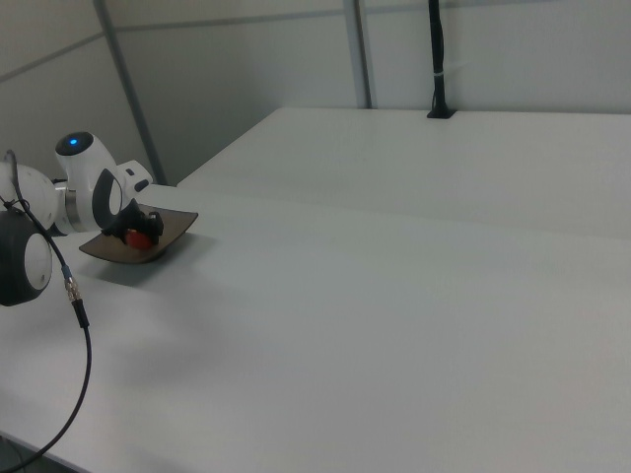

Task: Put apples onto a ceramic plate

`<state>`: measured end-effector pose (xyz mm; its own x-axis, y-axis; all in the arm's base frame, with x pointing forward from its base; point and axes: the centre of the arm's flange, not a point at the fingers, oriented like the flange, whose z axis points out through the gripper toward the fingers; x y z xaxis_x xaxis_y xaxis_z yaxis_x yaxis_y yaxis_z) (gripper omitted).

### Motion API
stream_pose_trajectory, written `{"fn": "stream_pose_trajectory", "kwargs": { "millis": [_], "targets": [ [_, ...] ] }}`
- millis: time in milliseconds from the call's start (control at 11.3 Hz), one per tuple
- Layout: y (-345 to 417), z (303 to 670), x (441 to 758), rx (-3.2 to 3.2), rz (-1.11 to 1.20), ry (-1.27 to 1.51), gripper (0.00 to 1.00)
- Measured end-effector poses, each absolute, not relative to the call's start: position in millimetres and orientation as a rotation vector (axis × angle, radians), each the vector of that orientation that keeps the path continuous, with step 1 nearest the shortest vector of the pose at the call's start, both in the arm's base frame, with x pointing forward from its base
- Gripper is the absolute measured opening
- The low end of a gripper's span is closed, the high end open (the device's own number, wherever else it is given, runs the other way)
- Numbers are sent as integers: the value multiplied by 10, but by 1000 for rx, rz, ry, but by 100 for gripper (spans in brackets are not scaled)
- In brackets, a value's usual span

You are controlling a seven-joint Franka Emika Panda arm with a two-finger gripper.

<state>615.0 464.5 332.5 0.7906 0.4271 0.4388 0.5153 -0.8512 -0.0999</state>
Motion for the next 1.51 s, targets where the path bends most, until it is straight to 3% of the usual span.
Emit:
{"fn": "stream_pose_trajectory", "kwargs": {
  "millis": [266, 443, 798, 976, 1508],
  "targets": [
    [4654, 3294, 6157, -2773, -620, -769, 75],
    [4658, 3304, 6158, -2777, -633, -790, 100],
    [4669, 3391, 6181, -2767, -658, -789, 100],
    [4667, 3750, 6211, -2736, -728, -777, 100],
    [3847, 5653, 5960, -2837, -716, -647, 100]
  ]
}}
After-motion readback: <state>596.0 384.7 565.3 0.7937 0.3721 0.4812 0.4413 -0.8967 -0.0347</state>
